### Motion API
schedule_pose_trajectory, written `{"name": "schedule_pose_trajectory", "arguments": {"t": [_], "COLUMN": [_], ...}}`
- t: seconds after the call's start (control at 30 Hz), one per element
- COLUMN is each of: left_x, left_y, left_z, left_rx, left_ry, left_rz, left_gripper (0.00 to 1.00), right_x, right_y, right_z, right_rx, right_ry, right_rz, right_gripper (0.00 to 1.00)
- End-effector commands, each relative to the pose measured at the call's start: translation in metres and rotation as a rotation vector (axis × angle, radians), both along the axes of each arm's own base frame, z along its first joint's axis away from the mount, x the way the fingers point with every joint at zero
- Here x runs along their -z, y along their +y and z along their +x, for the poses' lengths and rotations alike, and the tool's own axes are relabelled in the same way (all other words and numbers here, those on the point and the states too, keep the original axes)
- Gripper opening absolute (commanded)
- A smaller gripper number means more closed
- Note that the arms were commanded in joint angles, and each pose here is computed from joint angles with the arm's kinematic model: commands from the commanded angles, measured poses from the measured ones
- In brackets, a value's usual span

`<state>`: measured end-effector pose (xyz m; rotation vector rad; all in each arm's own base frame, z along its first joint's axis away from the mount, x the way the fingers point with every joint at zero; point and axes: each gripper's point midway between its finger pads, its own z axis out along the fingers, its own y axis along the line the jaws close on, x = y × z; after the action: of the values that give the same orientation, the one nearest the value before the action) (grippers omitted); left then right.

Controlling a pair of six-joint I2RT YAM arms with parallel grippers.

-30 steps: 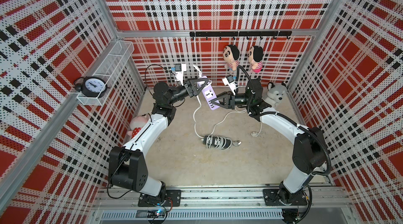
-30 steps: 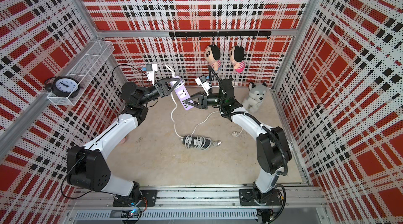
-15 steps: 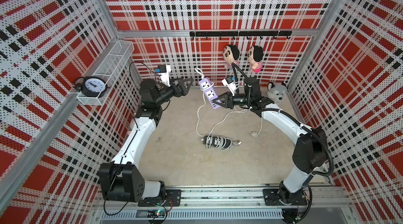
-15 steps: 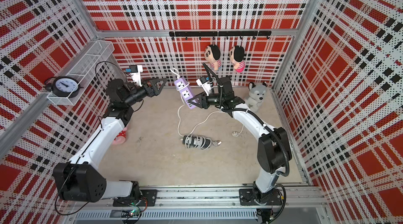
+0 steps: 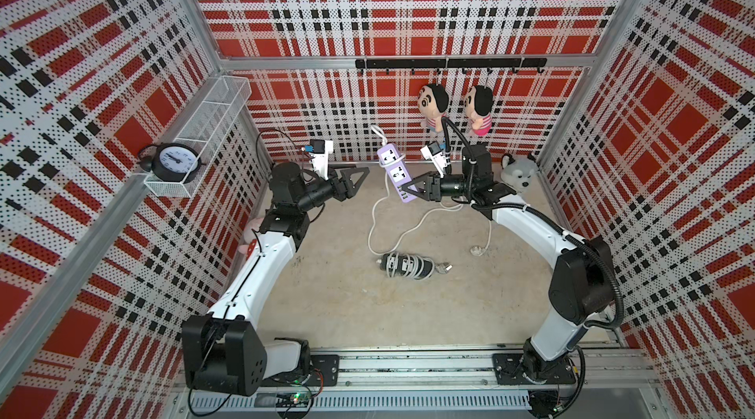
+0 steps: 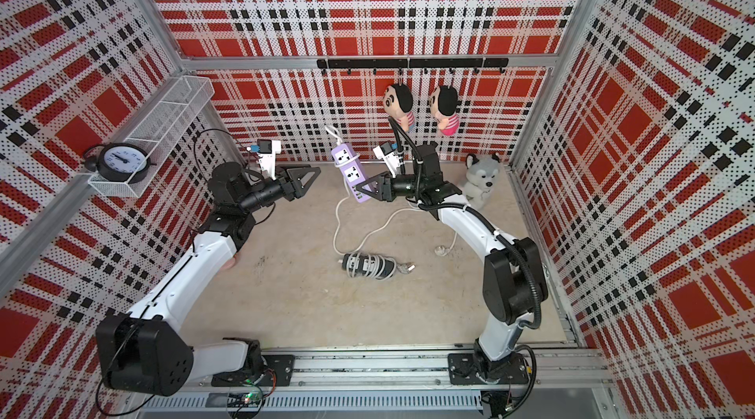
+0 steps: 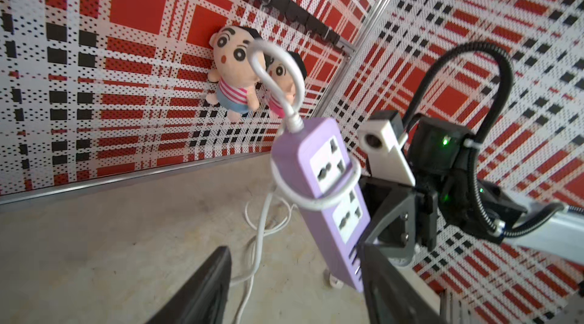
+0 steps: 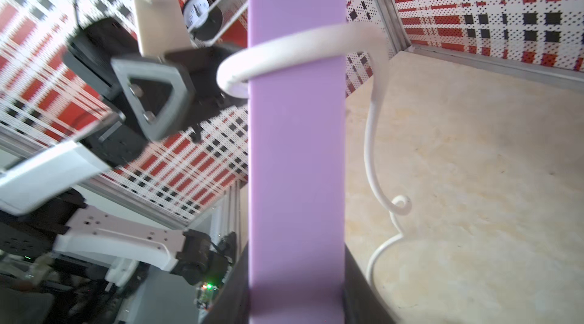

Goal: Unwrap the cord wrapped around the power strip
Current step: Adjust the power strip, then unwrap the power cord from the power strip.

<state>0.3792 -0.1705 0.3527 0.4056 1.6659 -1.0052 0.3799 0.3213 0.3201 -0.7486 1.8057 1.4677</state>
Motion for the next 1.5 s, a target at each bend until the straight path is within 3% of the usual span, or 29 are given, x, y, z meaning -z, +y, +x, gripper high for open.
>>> {"name": "schedule_pose_trajectory", "arguments": {"t": [0.0, 0.1, 0.27, 0.4, 0.8, 0.83, 0.93, 1.0, 1.23, 1.4, 1.47], "left_x": [0.032, 0.041, 0.048, 0.044, 0.043, 0.042, 0.044, 0.048, 0.06, 0.046, 0.037], "left_y": [-0.017, -0.03, -0.045, -0.064, -0.089, -0.09, -0.091, -0.089, -0.09, -0.083, -0.078], "left_z": [-0.021, -0.035, -0.022, -0.016, 0.022, 0.023, 0.027, 0.034, 0.081, 0.116, 0.125], "left_rx": [0.12, 0.166, 0.153, 0.202, 0.193, 0.197, 0.196, 0.182, 0.13, 0.091, 0.083], "left_ry": [-0.066, -0.122, -0.154, -0.162, -0.148, -0.149, -0.148, -0.136, -0.131, -0.16, -0.181], "left_rz": [0.098, 0.074, 0.076, -0.011, -0.063, -0.065, -0.061, -0.05, 0.069, 0.083, 0.076], "left_gripper": [0.72, 0.99, 0.98, 0.98, 0.99, 0.9, 0.4, 0.23, 0.0, 0.0, 0.0], "right_x": [-0.068, -0.081, -0.092, -0.096, -0.088, -0.087, -0.085, -0.082, -0.054, -0.033, -0.011], "right_y": [-0.008, -0.008, -0.01, -0.01, -0.004, -0.004, -0.004, -0.004, -0.004, -0.004, -0.001], "right_z": [-0.02, -0.028, -0.045, -0.056, -0.065, -0.066, -0.068, -0.069, -0.079, -0.086, -0.084], "right_rx": [-0.079, -0.127, -0.211, -0.268, -0.314, -0.315, -0.321, -0.33, -0.396, -0.39, -0.347], "right_ry": [-0.06, -0.041, -0.014, -0.002, 0.01, 0.011, 0.009, 0.01, 0.035, 0.009, -0.028], "right_rz": [0.161, 0.204, 0.277, 0.315, 0.306, 0.305, 0.298, 0.288, 0.183, 0.103, -0.028], "right_gripper": [0.07, 0.07, 0.05, 0.05, 0.04, 0.04, 0.04, 0.03, 0.01, 0.0, 0.0]}}
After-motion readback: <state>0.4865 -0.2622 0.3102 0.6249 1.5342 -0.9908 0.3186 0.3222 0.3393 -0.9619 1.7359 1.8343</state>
